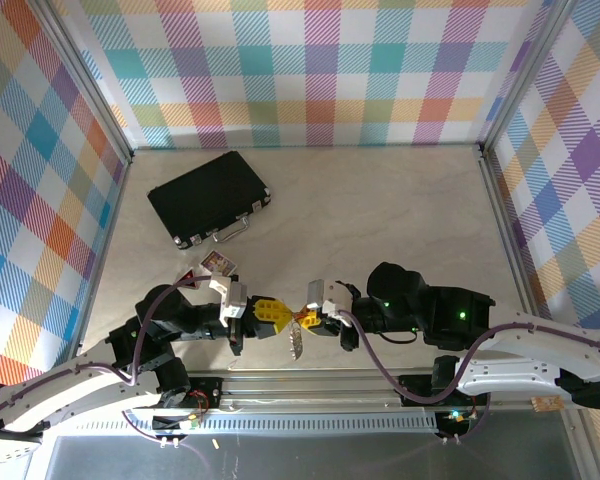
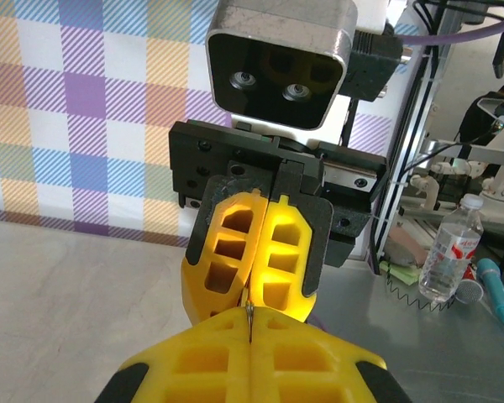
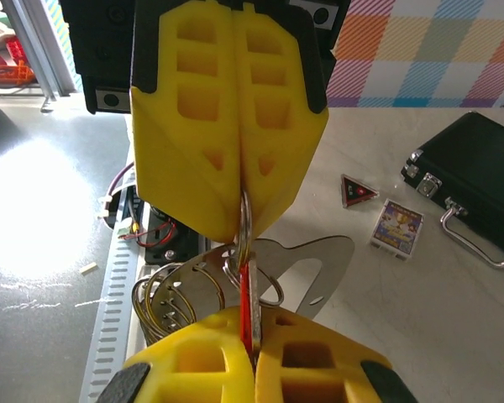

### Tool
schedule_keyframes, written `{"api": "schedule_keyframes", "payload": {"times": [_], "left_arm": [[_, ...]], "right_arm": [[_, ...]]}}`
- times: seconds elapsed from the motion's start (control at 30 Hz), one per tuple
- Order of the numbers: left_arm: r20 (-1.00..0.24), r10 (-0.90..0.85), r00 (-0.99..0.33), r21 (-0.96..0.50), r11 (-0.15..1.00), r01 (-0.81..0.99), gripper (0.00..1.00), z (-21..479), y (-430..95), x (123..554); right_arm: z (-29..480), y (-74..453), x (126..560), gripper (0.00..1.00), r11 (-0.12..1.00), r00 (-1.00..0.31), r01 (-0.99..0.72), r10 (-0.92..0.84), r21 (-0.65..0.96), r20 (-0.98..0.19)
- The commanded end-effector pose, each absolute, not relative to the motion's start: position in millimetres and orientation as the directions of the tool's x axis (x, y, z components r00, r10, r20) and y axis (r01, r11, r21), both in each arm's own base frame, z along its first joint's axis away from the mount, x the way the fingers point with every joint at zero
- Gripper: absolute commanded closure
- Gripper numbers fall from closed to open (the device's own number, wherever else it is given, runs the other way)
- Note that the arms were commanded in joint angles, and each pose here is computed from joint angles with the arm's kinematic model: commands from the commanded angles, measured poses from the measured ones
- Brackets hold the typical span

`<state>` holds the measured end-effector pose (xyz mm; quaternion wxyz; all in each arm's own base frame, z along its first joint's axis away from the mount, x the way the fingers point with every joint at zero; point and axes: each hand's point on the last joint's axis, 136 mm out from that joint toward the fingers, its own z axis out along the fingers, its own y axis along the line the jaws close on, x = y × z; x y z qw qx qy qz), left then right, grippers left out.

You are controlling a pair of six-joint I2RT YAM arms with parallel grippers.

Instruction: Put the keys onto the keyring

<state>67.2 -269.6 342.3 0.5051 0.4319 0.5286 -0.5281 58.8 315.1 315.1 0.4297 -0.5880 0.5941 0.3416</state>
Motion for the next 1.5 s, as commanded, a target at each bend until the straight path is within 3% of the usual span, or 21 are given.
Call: {"api": "schedule_keyframes", "payload": {"times": [0.0,1.47], "left_arm": [[-0.992,-0.098,-0.081,-0.090,0.088,0.992,1.00,357,-267,70],[-0.969,0.156,-0.191,-0.161,0.186,0.969,1.00,294,-281,89]], "right_arm": [[336,313,56,1.00,0.069,0.091,-0.990,-0.359,-0.123,-0.929],[355,310,65,1.00,0.117,0.156,-0.973,-0.298,-0.198,-0.942]]}}
